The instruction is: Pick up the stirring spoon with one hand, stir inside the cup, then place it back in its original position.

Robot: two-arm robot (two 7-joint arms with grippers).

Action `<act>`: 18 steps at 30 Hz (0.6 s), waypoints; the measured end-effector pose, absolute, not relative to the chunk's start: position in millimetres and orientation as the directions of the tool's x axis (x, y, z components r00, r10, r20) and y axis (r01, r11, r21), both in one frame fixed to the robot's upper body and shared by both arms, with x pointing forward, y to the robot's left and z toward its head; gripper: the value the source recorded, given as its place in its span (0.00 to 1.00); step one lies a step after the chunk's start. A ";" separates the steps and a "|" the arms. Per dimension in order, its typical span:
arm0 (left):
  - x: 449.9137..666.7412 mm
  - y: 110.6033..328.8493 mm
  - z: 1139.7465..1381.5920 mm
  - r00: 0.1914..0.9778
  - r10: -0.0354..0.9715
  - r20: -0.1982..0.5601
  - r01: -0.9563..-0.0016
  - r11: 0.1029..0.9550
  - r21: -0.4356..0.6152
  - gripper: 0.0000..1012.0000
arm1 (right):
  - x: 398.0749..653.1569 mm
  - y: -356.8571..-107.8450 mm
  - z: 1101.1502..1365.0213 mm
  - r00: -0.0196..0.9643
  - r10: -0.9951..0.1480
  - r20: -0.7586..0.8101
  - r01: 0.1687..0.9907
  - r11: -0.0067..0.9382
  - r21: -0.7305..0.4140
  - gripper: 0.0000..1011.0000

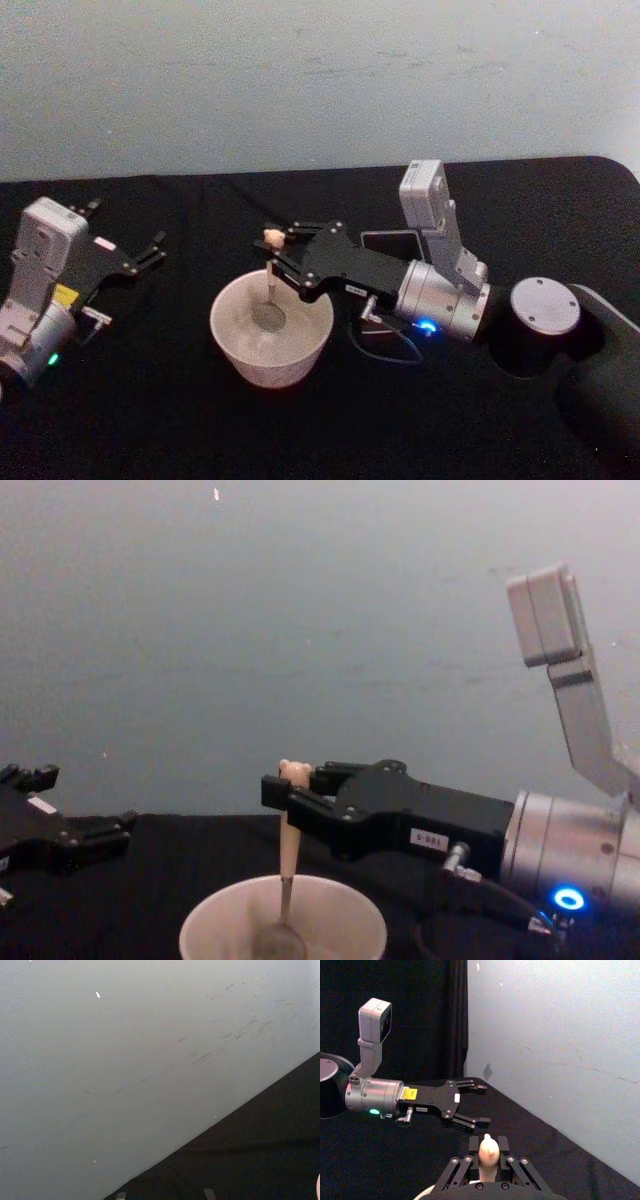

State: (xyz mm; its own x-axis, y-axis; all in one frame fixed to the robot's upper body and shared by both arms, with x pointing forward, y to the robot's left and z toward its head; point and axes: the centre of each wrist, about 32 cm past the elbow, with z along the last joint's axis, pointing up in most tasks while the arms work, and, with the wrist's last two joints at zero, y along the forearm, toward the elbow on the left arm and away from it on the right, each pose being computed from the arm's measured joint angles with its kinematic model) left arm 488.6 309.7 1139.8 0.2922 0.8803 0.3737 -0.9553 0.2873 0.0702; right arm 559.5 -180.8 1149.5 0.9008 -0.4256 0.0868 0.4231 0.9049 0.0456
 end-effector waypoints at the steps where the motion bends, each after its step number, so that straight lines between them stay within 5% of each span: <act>1: 488.6 309.7 1139.8 0.292 0.880 0.374 -0.955 0.287 0.070 0.99 | 559.3 -180.6 1149.2 0.901 -0.425 0.087 0.423 0.905 0.044 0.21; 18: 488.6 309.7 1139.8 0.292 0.880 0.374 -0.955 0.287 0.070 0.99 | 556.1 -190.8 1149.7 0.887 -0.451 0.096 0.450 0.892 0.038 0.21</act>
State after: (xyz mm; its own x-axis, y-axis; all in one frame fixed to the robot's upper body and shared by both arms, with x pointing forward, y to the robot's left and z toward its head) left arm 488.6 309.7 1139.8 0.2922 0.8803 0.3737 -0.9553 0.2873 0.0703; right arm 556.1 -190.8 1149.7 0.8871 -0.4514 0.0959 0.4499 0.8923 0.0381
